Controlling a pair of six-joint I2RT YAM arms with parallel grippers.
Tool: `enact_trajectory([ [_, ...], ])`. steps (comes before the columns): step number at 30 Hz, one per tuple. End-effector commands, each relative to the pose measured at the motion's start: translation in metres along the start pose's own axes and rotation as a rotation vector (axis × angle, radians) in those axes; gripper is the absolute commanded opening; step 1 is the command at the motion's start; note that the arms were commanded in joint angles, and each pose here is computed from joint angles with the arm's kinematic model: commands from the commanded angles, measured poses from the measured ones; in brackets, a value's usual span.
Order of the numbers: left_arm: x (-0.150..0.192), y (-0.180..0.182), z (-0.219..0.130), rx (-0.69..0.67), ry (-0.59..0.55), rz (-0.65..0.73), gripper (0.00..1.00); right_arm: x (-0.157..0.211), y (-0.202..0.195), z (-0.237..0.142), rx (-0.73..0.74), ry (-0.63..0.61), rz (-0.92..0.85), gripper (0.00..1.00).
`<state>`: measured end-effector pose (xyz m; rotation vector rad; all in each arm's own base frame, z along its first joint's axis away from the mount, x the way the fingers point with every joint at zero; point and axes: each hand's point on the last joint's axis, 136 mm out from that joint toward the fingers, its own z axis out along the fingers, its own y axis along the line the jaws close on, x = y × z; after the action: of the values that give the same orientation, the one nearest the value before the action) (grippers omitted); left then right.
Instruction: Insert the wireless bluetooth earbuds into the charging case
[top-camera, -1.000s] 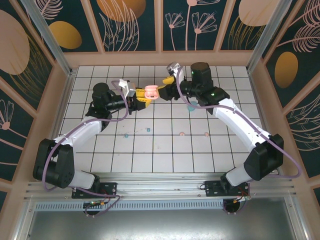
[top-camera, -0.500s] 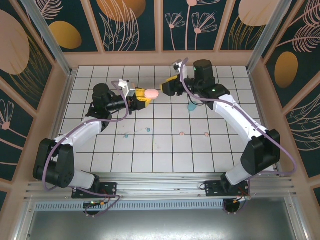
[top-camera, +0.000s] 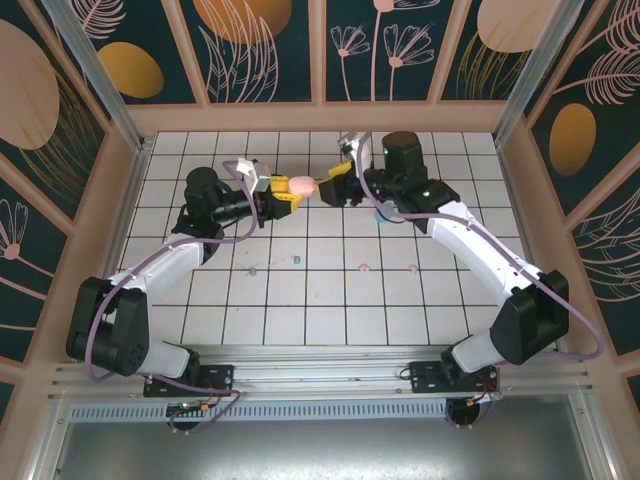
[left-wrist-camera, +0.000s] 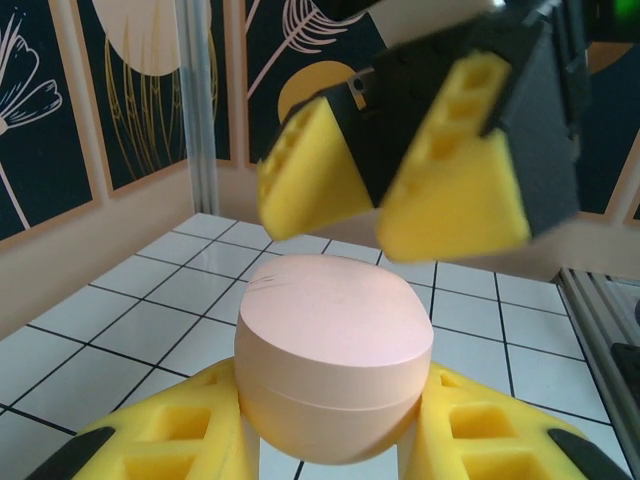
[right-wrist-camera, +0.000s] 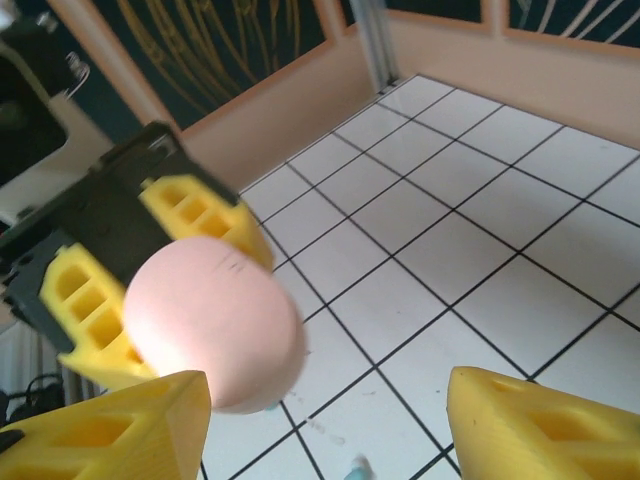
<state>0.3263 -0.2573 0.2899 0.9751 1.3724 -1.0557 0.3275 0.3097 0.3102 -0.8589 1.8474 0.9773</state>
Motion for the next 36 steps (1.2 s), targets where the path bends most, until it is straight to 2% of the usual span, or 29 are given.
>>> enact_trajectory([
  [1,-0.008,-0.005,0.002,0.038,-0.021,0.009,0.15,-0.002,0.011,0.002,-0.008,-0.006,-0.1,0.67],
  [11,-0.009,-0.011,-0.001,0.054,-0.024,0.004,0.15,-0.007,0.008,0.016,-0.009,0.033,-0.143,0.69],
  [15,-0.009,-0.011,-0.001,0.052,-0.023,0.008,0.15,-0.003,0.019,0.016,-0.067,0.043,-0.152,0.72],
  [23,-0.008,-0.01,0.0,0.061,-0.018,0.005,0.15,0.0,0.021,0.01,-0.051,0.042,-0.173,0.74],
  [30,-0.009,-0.014,-0.001,0.066,-0.022,0.006,0.15,-0.014,0.0,0.018,0.033,0.049,-0.174,0.71],
  [36,-0.007,-0.018,-0.004,0.066,-0.019,0.005,0.16,-0.04,-0.005,0.009,0.032,-0.016,-0.152,0.68],
])
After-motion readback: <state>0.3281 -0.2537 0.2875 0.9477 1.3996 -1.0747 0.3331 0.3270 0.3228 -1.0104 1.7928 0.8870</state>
